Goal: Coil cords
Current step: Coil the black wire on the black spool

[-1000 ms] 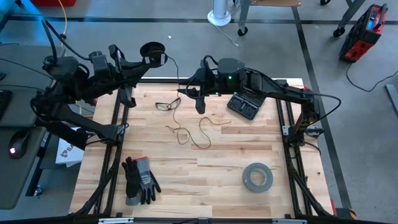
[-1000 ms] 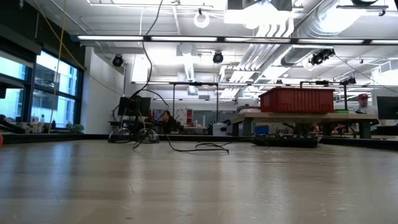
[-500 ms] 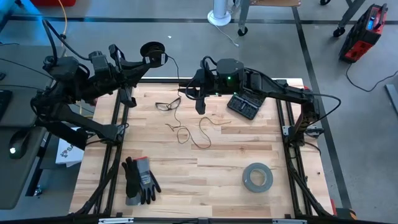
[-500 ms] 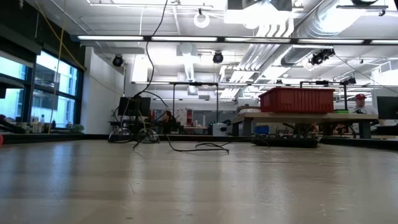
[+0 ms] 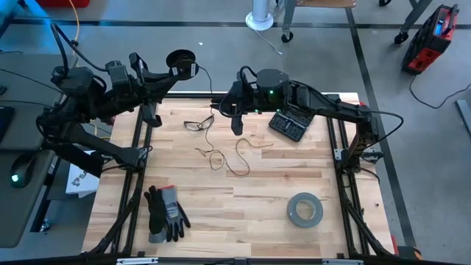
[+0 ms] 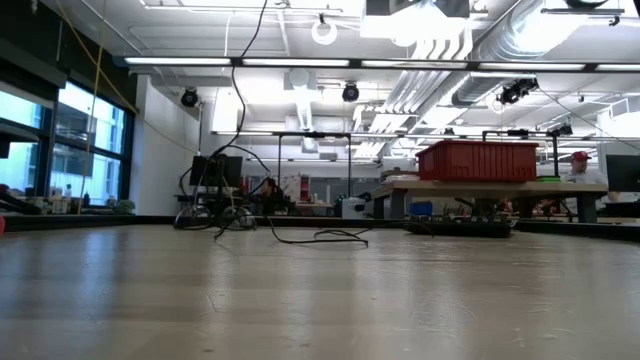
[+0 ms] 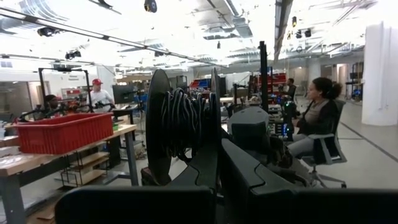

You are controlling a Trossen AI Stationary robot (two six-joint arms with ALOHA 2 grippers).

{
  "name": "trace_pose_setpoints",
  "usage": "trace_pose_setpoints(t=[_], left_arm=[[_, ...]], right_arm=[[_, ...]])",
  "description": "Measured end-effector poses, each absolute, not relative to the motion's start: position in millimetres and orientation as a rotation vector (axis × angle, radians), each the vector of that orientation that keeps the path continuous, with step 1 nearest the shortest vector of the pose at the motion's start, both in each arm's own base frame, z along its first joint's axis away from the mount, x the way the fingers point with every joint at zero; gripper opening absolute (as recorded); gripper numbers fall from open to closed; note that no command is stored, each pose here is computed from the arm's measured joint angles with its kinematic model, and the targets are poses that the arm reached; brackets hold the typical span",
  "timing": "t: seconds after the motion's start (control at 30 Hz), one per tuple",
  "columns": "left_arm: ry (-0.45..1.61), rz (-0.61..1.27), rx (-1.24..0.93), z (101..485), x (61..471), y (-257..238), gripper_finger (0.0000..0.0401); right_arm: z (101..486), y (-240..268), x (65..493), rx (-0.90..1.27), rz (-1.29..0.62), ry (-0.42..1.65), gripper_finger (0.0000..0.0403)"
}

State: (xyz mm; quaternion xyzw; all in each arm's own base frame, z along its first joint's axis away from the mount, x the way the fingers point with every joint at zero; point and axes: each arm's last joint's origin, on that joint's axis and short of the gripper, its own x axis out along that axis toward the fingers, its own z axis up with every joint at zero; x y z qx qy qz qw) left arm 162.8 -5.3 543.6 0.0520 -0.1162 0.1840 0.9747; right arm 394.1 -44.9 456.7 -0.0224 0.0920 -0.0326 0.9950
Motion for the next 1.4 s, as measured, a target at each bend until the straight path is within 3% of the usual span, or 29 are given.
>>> trace_pose_setpoints(t=[0.1, 0.4, 0.77, 1.1, 1.4], left_arm=[[-0.235, 0.372, 0.104, 543, 164, -5, 0.0001], [-0.305, 0.33, -0.07, 542, 191, -9, 0.0001], [-0.484, 0.004, -0.56, 549, 218, -18, 0.0001], [-0.356, -0.206, -1.002, 544, 216, -21, 0.0001], [-0.278, -0.182, -1.056, 539, 212, -20, 0.0001]], right_arm=[[457, -41, 395, -0.028, -0.039, 0.183, 0.0009], [456, 0, 423, -0.066, 0.055, -0.023, 0.0001], [442, 8, 451, -0.086, 0.028, -0.165, 0.0], [448, 8, 450, -0.112, 0.022, -0.243, 0.0], [446, 15, 451, -0.153, 0.033, -0.22, 0.0]])
